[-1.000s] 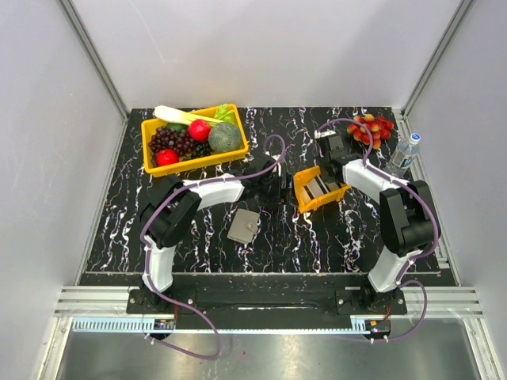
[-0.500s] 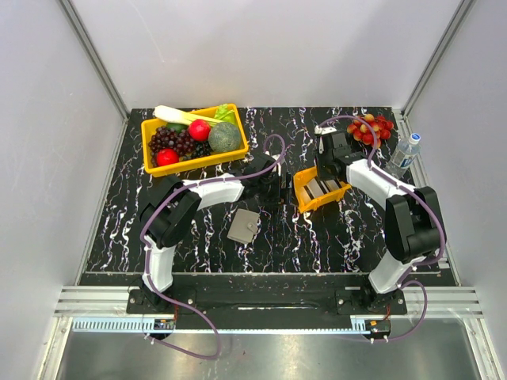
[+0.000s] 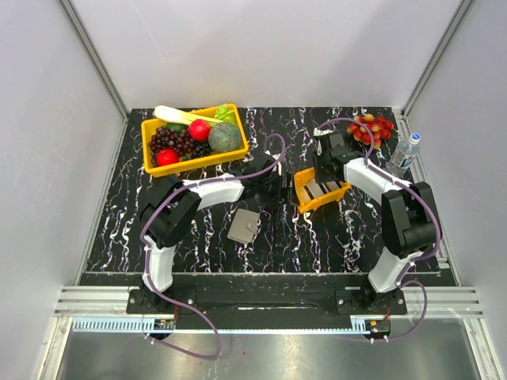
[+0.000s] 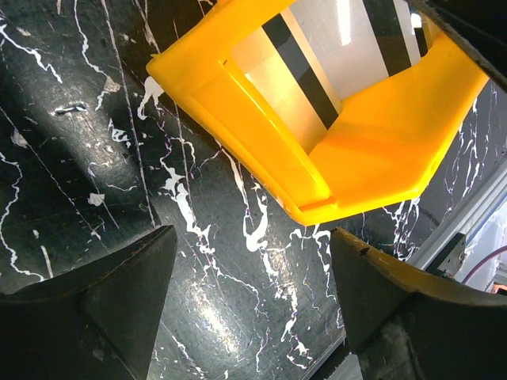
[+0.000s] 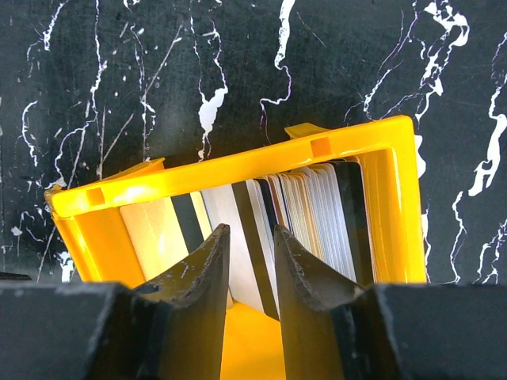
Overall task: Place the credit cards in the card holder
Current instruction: Pick up the credit card from the storage box.
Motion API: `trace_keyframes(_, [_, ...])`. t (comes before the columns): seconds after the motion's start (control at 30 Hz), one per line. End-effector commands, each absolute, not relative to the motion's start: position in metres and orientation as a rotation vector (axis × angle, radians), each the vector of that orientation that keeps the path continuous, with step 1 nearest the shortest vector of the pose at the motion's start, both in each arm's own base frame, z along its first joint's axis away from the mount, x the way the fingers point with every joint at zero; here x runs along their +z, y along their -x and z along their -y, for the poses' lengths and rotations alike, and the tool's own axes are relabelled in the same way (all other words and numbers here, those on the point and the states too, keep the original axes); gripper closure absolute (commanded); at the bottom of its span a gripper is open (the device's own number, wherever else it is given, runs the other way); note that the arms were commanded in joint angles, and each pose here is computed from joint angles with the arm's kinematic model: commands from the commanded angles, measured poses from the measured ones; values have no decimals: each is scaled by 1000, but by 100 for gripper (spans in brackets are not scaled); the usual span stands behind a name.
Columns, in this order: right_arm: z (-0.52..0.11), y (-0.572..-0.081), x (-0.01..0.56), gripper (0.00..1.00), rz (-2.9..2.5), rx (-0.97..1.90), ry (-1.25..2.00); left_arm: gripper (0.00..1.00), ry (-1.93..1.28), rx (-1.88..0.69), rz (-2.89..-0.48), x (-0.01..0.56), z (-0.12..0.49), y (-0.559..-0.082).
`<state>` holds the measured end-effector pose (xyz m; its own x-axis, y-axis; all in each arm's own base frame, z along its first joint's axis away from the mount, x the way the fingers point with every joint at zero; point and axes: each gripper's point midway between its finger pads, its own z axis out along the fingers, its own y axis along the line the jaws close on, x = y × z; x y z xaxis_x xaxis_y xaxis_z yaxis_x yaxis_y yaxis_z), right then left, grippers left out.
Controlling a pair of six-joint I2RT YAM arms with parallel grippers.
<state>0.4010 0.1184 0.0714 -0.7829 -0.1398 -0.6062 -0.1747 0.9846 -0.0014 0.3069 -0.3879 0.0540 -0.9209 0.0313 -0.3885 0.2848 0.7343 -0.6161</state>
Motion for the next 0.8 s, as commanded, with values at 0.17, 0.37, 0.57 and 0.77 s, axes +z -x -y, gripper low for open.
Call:
trace_keyframes(0.17, [-118,-410,73,66,-2489,7,250,19,-253,-1066,-2520,69,400,-319])
trace_keyframes(0.37, [-112,-409,69,81,-2488,-73,318,19,-252,-1071,-2524,68,401,-319])
trace_keyframes(0.57, [-121,-409,72,97,-2483,-19,325,20,-251,-1067,-2528,66,401,-319])
trace_keyframes(0.77, [-135,-407,90,100,-2434,89,344,20,-252,-1067,-2529,66,401,-318])
